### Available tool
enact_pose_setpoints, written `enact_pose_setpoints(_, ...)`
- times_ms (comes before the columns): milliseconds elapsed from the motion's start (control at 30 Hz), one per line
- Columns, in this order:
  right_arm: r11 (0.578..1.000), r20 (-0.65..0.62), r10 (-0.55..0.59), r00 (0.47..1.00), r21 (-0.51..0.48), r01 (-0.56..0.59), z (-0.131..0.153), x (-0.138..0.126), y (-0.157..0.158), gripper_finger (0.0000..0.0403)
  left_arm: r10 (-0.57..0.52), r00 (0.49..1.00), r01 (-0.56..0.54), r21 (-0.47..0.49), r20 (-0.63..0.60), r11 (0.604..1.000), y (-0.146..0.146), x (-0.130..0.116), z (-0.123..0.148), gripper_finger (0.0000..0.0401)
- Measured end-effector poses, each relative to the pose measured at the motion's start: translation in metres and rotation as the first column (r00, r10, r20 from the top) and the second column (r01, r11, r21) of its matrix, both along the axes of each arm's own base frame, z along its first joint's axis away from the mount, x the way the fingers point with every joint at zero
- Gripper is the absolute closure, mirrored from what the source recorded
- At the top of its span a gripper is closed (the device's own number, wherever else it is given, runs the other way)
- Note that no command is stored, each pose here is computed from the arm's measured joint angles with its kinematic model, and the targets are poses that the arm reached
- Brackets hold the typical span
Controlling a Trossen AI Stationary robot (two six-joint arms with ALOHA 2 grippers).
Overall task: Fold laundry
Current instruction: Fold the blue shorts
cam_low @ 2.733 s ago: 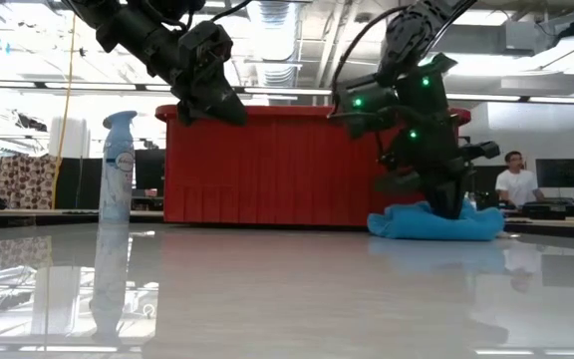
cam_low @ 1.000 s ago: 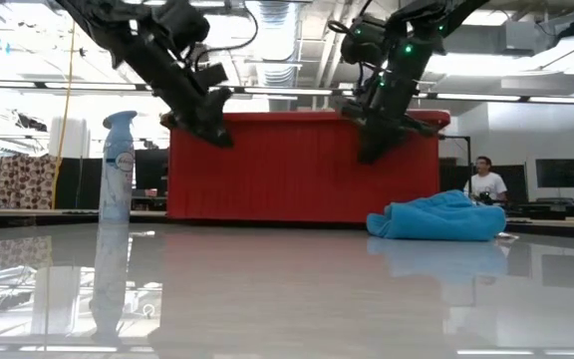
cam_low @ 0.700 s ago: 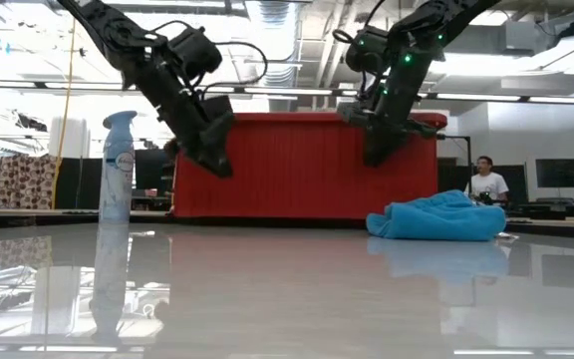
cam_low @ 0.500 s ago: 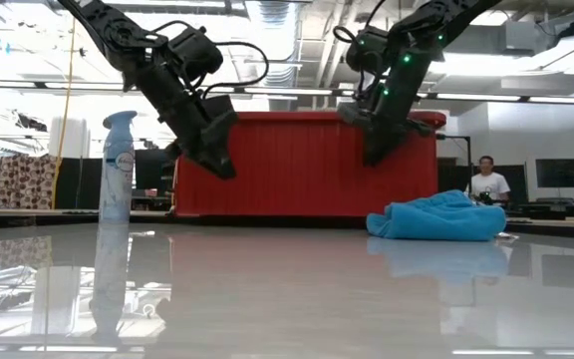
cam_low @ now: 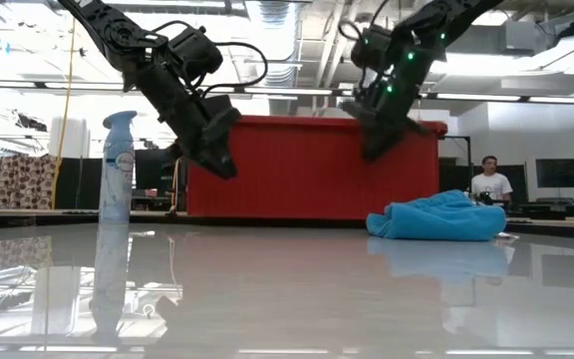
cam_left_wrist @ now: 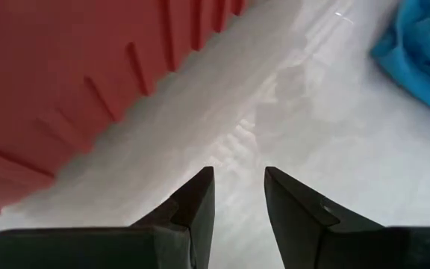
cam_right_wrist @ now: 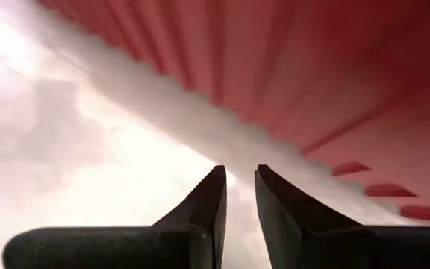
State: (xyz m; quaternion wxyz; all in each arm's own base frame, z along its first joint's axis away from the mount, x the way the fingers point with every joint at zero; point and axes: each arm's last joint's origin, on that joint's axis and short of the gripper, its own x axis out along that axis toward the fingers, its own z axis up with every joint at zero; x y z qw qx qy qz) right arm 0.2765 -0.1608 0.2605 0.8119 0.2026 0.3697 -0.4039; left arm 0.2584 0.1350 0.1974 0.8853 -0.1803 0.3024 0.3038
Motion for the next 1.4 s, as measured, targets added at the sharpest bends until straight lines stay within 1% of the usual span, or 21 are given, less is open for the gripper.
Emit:
enact_pose_setpoints(133, 0.999, -0.01, 0.041, 0.999, 0.02, -0.041, 0.009, 0.0, 0.022, 0.0306, -0.035, 0.999, 0.037, -0.063, 0.036, 0.997, -0.002, 0.001, 0.0, 0.0294)
enact_pose_setpoints(233, 0.997, -0.071, 0.064, 0.995, 0.043, -0.061, 0.011, -0.003, 0.044, 0.0306, -0.08, 0.994, 0.088, -0.12, 0.074, 0.989, -0.004, 0.002, 0.001, 0.0294)
enact_pose_setpoints(367, 0.994, -0.116, 0.088, 0.989, 0.067, -0.081, 0.016, -0.009, 0.075, 0.0312, -0.143, 0.98, 0.168, -0.188, 0.14, 0.968, -0.008, 0.002, 0.007, 0.0294)
enact_pose_setpoints(467, 0.991, -0.121, 0.113, 0.986, 0.087, -0.103, 0.017, -0.012, 0.096, 0.0335, -0.213, 0.951, 0.262, -0.217, 0.226, 0.94, -0.012, 0.002, 0.023, 0.0306)
enact_pose_setpoints(533, 0.992, -0.113, 0.1, 0.989, 0.09, -0.09, 0.013, -0.016, 0.11, 0.0363, -0.264, 0.92, 0.328, -0.2, 0.288, 0.923, -0.016, 0.003, 0.04, 0.033)
enact_pose_setpoints(567, 0.993, -0.11, 0.087, 0.99, 0.083, -0.078, 0.011, -0.018, 0.115, 0.0379, -0.284, 0.905, 0.352, -0.181, 0.316, 0.918, -0.019, 0.002, 0.049, 0.0348)
enact_pose_setpoints(633, 0.995, -0.084, 0.071, 0.994, 0.073, -0.065, 0.01, -0.022, 0.125, 0.0389, -0.312, 0.874, 0.38, -0.124, 0.372, 0.917, -0.024, 0.0, 0.073, 0.0384)
enact_pose_setpoints(733, 0.995, 0.009, 0.032, 0.999, 0.094, -0.032, 0.009, -0.03, 0.134, 0.0385, -0.326, 0.835, 0.363, 0.003, 0.444, 0.932, -0.036, -0.01, 0.112, 0.0396)
enact_pose_setpoints(833, 0.995, 0.185, 0.045, 0.982, 0.078, -0.06, 0.011, -0.035, 0.138, 0.0389, -0.347, 0.8, 0.301, 0.174, 0.489, 0.938, -0.05, -0.027, 0.148, 0.04)
enact_pose_setpoints(867, 0.994, 0.26, 0.078, 0.962, 0.049, -0.094, 0.015, -0.037, 0.139, 0.039, -0.357, 0.789, 0.276, 0.231, 0.5, 0.933, -0.055, -0.036, 0.159, 0.04)
enact_pose_setpoints(933, 0.984, 0.4, 0.175, 0.9, -0.032, -0.178, 0.02, -0.041, 0.139, 0.039, -0.376, 0.763, 0.231, 0.321, 0.526, 0.918, -0.063, -0.052, 0.175, 0.0401)
enact_pose_setpoints(1033, 0.954, 0.553, 0.297, 0.778, -0.136, -0.268, 0.021, -0.052, 0.139, 0.039, -0.401, 0.725, 0.197, 0.389, 0.559, 0.9, -0.072, -0.075, 0.192, 0.0401)
enact_pose_setpoints(1067, 0.947, 0.585, 0.316, 0.747, -0.151, -0.283, 0.02, -0.056, 0.138, 0.039, -0.424, 0.706, 0.205, 0.409, 0.567, 0.889, -0.075, -0.082, 0.196, 0.0401)
enact_pose_setpoints(1100, 0.947, 0.607, 0.315, 0.73, -0.15, -0.285, 0.016, -0.062, 0.136, 0.039, -0.455, 0.686, 0.224, 0.43, 0.568, 0.875, -0.078, -0.087, 0.199, 0.0401)
enact_pose_setpoints(1167, 0.963, 0.613, 0.258, 0.747, -0.1, -0.251, 0.004, -0.073, 0.132, 0.039, -0.539, 0.629, 0.28, 0.483, 0.561, 0.829, -0.084, -0.098, 0.205, 0.0401)
enact_pose_setpoints(1200, 0.971, 0.602, 0.22, 0.768, -0.059, -0.232, -0.004, -0.077, 0.131, 0.039, -0.572, 0.602, 0.302, 0.504, 0.558, 0.809, -0.087, -0.103, 0.207, 0.0401)
enact_pose_setpoints(1233, 0.977, 0.586, 0.184, 0.789, -0.02, -0.212, -0.013, -0.081, 0.13, 0.039, -0.59, 0.582, 0.312, 0.517, 0.56, 0.797, -0.089, -0.107, 0.21, 0.0401)
enact_pose_setpoints(1300, 0.981, 0.564, 0.141, 0.814, 0.034, -0.193, -0.027, -0.085, 0.131, 0.039, -0.603, 0.557, 0.31, 0.53, 0.571, 0.789, -0.093, -0.115, 0.214, 0.0401)
enact_pose_setpoints(1400, 0.983, 0.528, 0.112, 0.842, 0.062, -0.17, -0.038, -0.088, 0.132, 0.039, -0.601, 0.55, 0.292, 0.542, 0.579, 0.788, -0.095, -0.123, 0.216, 0.0401)
